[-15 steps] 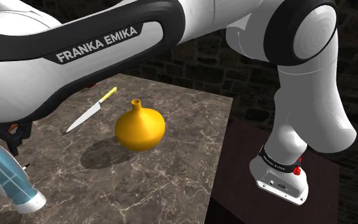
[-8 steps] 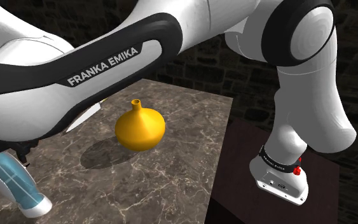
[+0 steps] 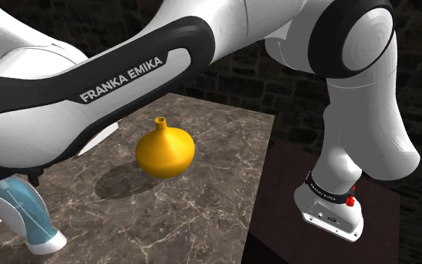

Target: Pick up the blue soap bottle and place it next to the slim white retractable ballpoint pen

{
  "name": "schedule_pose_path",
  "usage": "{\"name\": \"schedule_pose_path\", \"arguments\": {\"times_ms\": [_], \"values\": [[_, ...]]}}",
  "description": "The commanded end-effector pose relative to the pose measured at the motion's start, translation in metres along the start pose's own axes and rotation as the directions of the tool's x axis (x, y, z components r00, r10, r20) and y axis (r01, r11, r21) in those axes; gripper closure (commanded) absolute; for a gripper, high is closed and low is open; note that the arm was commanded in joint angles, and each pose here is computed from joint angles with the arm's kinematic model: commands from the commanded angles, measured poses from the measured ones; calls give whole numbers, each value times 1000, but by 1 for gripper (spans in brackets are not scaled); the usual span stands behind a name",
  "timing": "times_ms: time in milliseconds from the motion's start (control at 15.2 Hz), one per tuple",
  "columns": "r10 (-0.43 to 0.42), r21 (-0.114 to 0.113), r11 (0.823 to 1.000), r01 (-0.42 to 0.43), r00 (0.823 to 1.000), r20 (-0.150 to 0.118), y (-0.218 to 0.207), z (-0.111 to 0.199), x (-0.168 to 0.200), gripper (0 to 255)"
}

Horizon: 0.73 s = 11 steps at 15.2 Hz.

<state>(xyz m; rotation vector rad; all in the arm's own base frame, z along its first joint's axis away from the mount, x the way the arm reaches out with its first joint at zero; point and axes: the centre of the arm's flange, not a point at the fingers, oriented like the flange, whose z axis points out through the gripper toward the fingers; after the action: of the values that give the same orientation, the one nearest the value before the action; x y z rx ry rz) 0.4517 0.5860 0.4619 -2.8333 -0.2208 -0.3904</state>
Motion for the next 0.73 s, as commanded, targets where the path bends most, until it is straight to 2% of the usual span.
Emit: {"name": "schedule_pose_path", "arguments": {"times_ms": [0, 132, 396, 660], "values": [[0, 0, 1000, 0, 1000, 0, 0, 0, 0, 0], [0, 0, 1000, 0, 1000, 0, 0, 0, 0, 0], [0, 0, 1000, 0, 1000, 0, 0, -50, 0, 0], [0, 0, 1000, 0, 1000, 0, 0, -50, 0, 0]]}}
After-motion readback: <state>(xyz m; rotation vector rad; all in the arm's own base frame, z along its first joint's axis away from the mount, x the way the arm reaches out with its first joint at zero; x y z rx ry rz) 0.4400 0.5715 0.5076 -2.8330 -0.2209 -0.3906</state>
